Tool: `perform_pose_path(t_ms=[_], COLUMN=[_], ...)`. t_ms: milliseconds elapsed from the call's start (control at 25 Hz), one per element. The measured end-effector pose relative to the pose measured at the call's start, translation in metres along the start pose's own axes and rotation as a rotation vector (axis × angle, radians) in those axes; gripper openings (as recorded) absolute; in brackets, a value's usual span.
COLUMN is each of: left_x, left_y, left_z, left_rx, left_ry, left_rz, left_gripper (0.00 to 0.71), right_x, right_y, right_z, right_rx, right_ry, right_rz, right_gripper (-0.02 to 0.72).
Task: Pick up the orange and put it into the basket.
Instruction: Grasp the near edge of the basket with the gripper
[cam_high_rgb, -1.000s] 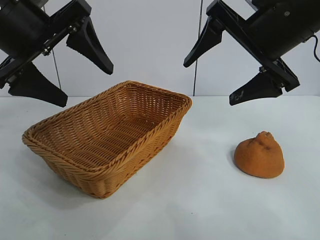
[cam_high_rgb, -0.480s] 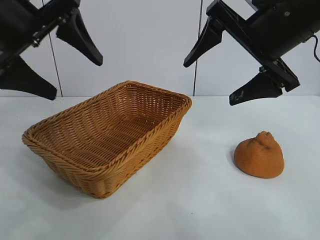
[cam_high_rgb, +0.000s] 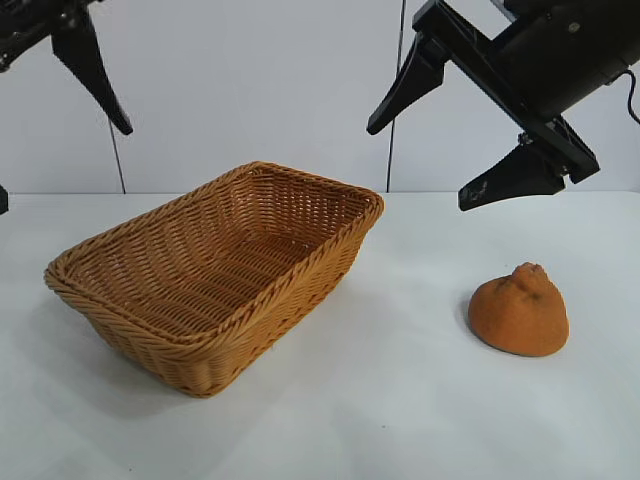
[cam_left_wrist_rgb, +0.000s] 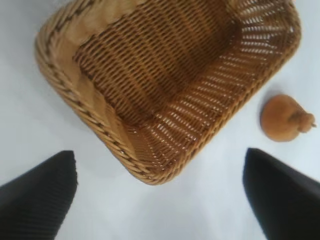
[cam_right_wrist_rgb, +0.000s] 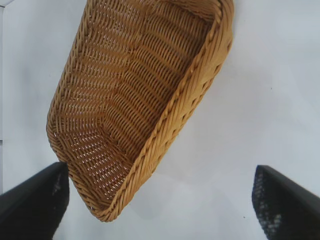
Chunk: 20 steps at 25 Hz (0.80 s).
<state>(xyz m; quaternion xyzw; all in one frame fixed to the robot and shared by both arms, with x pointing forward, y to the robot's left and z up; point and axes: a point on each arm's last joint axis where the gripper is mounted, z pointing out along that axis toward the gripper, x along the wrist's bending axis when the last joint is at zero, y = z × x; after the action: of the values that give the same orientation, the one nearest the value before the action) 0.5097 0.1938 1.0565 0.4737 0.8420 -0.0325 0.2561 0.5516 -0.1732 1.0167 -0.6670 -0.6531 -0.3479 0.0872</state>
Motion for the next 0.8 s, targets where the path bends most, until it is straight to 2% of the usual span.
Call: perform_pose_path(t_ms=[160,280,480,680,800], left_x=[-0.002,0.000,0.006,0.016,0.020], left_y=[-0.004,-0.002,-0.006,-0.010,-0.012], left_z=[0.001,0.005,0.033,0.060,0.077], left_rx=[-0.072,-0.102,-0.024,0.005,0.015], left_ry=[0.063,0.090,0.145,0.190,0.187], left_rz=[-0.137,-0.188,-0.241,-0.255,-0.277], left_gripper=[0.639,0.639,0.639,0.639,0.639], right_x=[0.000,0.000,0.000,0.000,0.000], right_y=[0.000,0.000,0.000,0.000,0.000], right_z=[0.000,0.000,0.000,0.000,0.000], right_rx=[0.000,0.000,0.000,0.000,0.000], right_ry=[0.000,0.000,0.000,0.000,0.000], right_rz=[0.000,0.000,0.000,0.000,0.000], right_gripper=[0.680,0.680,0.680,0.680,0.680])
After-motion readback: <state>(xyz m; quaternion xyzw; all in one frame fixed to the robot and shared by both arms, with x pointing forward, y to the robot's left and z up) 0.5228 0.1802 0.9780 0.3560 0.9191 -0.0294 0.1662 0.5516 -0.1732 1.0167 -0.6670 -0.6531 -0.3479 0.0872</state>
